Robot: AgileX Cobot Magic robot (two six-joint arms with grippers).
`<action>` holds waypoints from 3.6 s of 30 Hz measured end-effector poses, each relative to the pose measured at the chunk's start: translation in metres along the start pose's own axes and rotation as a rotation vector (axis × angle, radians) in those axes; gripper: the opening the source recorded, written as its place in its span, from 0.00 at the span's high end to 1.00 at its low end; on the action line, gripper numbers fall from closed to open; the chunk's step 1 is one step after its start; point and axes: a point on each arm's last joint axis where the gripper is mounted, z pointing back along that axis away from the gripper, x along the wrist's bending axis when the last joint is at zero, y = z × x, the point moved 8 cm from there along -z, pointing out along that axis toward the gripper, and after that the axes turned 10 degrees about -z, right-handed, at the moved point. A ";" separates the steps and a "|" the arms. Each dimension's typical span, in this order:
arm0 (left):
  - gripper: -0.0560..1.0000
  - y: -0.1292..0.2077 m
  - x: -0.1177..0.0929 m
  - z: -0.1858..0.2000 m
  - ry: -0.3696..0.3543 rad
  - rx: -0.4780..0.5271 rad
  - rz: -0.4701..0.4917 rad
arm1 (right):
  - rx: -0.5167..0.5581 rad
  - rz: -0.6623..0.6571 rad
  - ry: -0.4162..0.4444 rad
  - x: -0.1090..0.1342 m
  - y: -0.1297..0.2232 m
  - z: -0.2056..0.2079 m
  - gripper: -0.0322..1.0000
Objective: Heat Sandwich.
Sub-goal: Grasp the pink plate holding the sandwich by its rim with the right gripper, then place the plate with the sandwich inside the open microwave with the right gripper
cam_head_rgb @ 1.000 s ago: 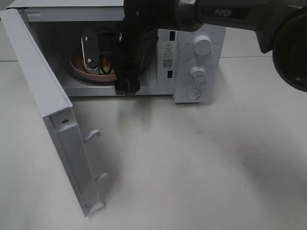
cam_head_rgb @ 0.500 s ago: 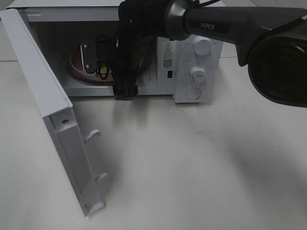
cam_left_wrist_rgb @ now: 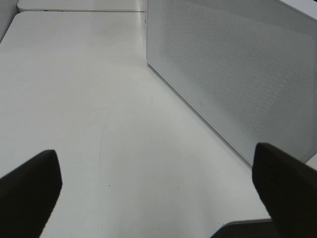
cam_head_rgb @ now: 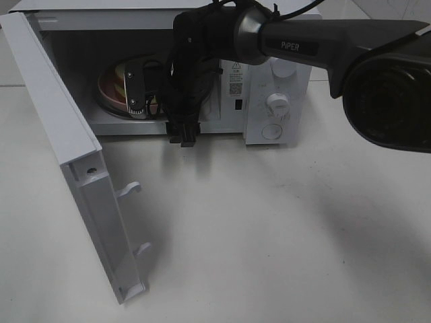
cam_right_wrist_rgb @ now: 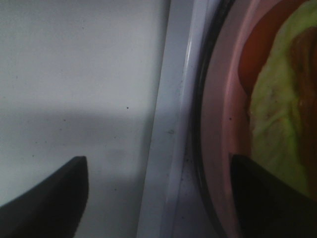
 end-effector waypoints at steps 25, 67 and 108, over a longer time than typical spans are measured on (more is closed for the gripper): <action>0.03 0.000 0.001 0.000 -0.003 0.001 -0.002 | 0.013 0.083 -0.014 0.000 0.001 0.007 0.90; 0.03 0.000 0.001 0.000 -0.003 0.001 -0.002 | -0.118 0.296 -0.001 0.062 0.023 0.093 0.91; 0.03 0.000 0.001 0.000 -0.003 0.001 -0.002 | -0.122 0.345 0.074 0.154 0.093 0.176 0.91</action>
